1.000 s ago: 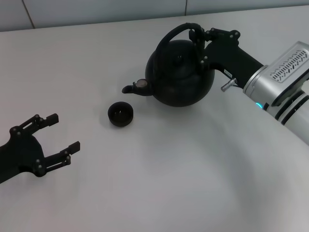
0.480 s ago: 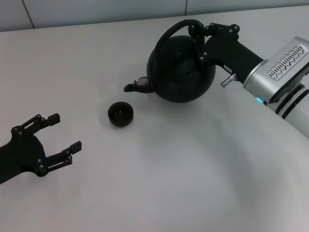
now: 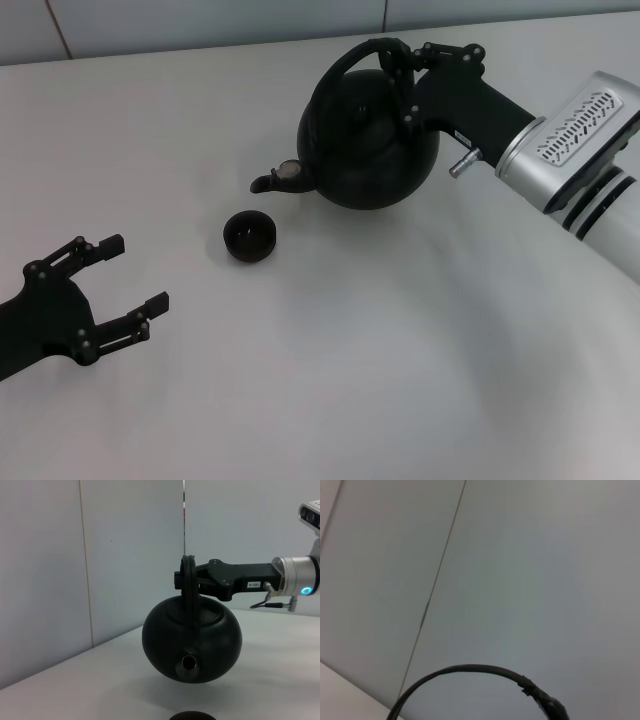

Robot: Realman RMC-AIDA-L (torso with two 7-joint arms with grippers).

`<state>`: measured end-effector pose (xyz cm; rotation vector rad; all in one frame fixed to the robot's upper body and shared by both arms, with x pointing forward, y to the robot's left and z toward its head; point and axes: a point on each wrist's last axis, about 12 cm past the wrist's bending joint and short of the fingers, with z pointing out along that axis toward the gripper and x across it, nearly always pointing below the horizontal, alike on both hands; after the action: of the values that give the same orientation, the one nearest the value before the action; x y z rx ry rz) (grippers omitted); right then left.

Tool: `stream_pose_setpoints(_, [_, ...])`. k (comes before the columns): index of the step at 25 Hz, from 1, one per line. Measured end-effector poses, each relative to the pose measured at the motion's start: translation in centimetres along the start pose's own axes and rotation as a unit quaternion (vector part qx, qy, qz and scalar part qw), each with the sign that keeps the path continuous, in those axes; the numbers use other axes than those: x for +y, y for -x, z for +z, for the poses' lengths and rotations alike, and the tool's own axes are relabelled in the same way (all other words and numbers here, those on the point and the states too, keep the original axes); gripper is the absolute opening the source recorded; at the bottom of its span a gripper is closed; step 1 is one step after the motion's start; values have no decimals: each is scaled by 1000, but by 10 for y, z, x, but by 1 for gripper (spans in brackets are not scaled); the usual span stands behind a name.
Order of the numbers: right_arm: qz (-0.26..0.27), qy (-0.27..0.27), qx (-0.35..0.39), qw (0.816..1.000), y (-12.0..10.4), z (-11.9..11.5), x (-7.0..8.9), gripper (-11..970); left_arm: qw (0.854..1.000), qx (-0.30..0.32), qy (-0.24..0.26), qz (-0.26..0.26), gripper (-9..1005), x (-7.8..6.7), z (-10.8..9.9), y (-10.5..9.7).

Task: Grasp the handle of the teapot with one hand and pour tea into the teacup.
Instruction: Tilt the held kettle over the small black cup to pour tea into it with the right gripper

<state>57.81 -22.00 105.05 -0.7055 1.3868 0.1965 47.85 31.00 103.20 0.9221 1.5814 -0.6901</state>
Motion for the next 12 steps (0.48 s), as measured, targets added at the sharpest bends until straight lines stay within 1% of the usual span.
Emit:
stream_pose_setpoints(4, [-13,5,0,1000,0,1,1,106,1000,0,0,0,860,0,0,0])
stream_pose_setpoints(10, [-17,7,1,1000,0,1,1,108,1000,0,0,0,860,0,0,0])
stream_pose_setpoints(12, [-27,7,1,1000,0,1,0,109,1000,0,0,0,860,0,0,0])
